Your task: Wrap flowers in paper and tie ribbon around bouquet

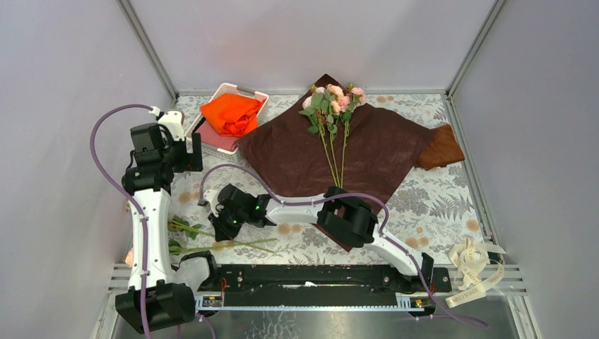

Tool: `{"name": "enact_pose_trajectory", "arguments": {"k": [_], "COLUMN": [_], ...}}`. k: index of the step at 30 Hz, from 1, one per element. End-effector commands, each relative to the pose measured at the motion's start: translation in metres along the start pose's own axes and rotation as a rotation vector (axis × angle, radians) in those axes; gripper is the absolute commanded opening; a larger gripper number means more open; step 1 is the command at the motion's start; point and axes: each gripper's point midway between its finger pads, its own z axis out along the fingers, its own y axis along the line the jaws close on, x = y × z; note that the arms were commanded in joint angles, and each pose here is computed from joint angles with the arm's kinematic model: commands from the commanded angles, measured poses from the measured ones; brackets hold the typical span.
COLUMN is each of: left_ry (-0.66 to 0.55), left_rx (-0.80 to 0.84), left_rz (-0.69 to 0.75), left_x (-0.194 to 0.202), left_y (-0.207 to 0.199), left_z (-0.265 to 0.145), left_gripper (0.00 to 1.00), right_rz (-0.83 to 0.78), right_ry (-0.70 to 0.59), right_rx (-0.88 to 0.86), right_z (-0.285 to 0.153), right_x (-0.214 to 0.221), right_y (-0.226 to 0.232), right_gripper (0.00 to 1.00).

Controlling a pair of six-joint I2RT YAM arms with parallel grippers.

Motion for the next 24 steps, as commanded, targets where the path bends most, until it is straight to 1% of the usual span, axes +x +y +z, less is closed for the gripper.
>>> {"name": "enact_pose_trajectory", "arguments": {"k": [1,4,7,10,13,15,16,19,21,24], "left_ry": [-0.065,-0.067,-0.077,-0.097,-0.155,-0.186,-0.199,-0.223,-0.221,-0.202], "left_rx": [-0.015,-0.012,-0.009,-0.033,-0.084,-0.078,-0.067,-0.026,-0.008,0.005], "left_rz": [0.000,0.004,0.029,0.101,0.150,0.158,0.159,0.148,0.141,0.132], "left_x": [-0.013,-0.014,-0.020,-0.036,-0.061,-0.073,-0.078,-0.086,-0.085,-0.077], "left_y": [0.004,0.004,0.004,0.011,0.019,0.018,0.015,0.007,0.003,0.001], "left_z": [-0.002,-0.002,-0.006,-0.020,-0.044,-0.055,-0.060,-0.069,-0.069,-0.065], "left_gripper": [0.99,0.99,0.98,0.99,0.99,0.99,0.99,0.99,0.99,0.99], "right_rz": [0.027,-0.006,-0.062,-0.066,-0.009,0.049,0.082,0.185,0.262,0.362], "right_ry": [-0.010,-0.062,-0.130,-0.221,-0.317,-0.361,-0.378,-0.435,-0.490,-0.555], "right_rx": [0.027,0.058,0.102,0.152,0.227,0.276,0.317,0.477,0.619,0.884], "right_z": [-0.003,-0.021,-0.054,-0.105,-0.162,-0.200,-0.220,-0.277,-0.321,-0.382], "right_x": [-0.007,-0.033,-0.066,-0.097,-0.112,-0.116,-0.115,-0.107,-0.102,-0.086], "right_y": [-0.001,0.005,0.014,0.019,0.001,-0.024,-0.044,-0.098,-0.136,-0.206], "right_gripper": [0.00,0.00,0.00,0.00,0.00,0.00,0.00,0.00,0.00,0.00]}}
